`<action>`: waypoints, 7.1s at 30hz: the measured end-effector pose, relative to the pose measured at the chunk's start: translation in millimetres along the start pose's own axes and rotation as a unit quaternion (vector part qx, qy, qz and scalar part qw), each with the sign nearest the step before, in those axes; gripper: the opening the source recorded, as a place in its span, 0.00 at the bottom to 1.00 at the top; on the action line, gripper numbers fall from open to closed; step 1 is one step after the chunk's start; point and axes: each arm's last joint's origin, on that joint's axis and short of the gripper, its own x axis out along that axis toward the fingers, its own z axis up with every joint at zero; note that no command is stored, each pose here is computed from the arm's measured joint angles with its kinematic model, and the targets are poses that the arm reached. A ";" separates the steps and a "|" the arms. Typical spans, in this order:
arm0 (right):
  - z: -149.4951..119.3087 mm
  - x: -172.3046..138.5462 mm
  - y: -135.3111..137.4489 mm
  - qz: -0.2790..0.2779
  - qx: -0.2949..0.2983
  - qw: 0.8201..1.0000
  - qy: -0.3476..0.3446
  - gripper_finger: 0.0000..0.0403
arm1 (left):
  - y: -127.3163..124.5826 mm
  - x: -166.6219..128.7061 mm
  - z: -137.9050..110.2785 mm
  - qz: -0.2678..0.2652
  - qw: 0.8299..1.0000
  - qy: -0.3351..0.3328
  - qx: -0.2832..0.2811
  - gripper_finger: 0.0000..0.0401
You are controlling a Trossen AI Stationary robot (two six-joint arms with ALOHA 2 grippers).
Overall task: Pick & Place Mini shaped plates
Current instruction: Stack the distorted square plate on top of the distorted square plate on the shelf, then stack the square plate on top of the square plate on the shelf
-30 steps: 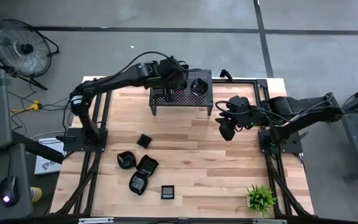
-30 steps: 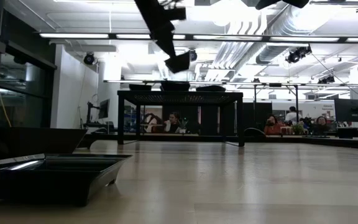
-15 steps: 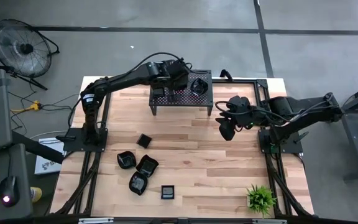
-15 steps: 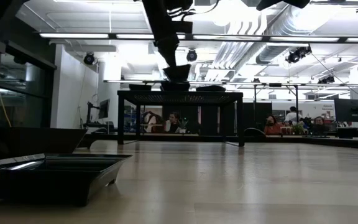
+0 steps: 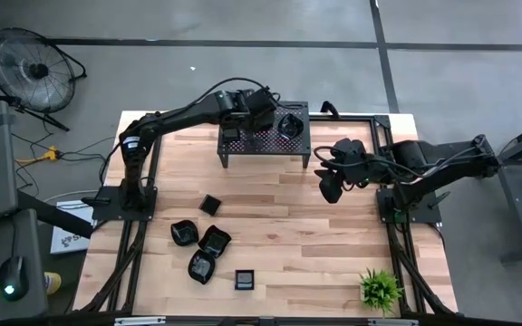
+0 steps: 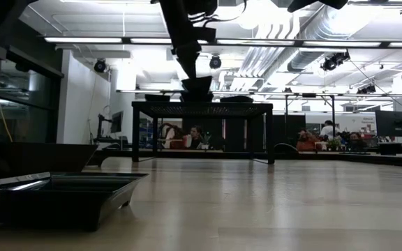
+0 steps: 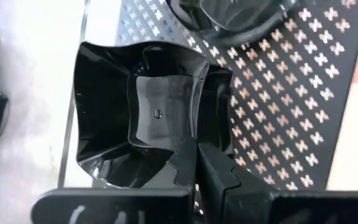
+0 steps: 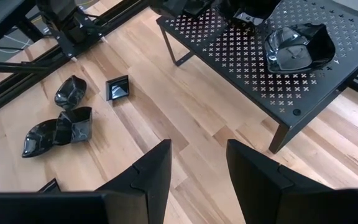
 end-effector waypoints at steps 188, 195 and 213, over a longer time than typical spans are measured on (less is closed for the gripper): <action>-1.8 0.0 -2.0 -0.011 0.007 1.000 0.007 0.37 | -201.5 3.5 -228.3 -0.228 0.929 -0.024 0.289 0.29; -1.8 0.0 -2.0 -0.011 0.007 1.000 0.007 0.37 | -207.4 13.0 -229.7 -0.233 0.926 0.002 0.297 0.29; -1.9 -0.1 -1.9 -0.009 0.004 1.000 0.009 0.37 | -207.4 13.0 -229.0 -0.231 0.930 0.009 0.286 0.27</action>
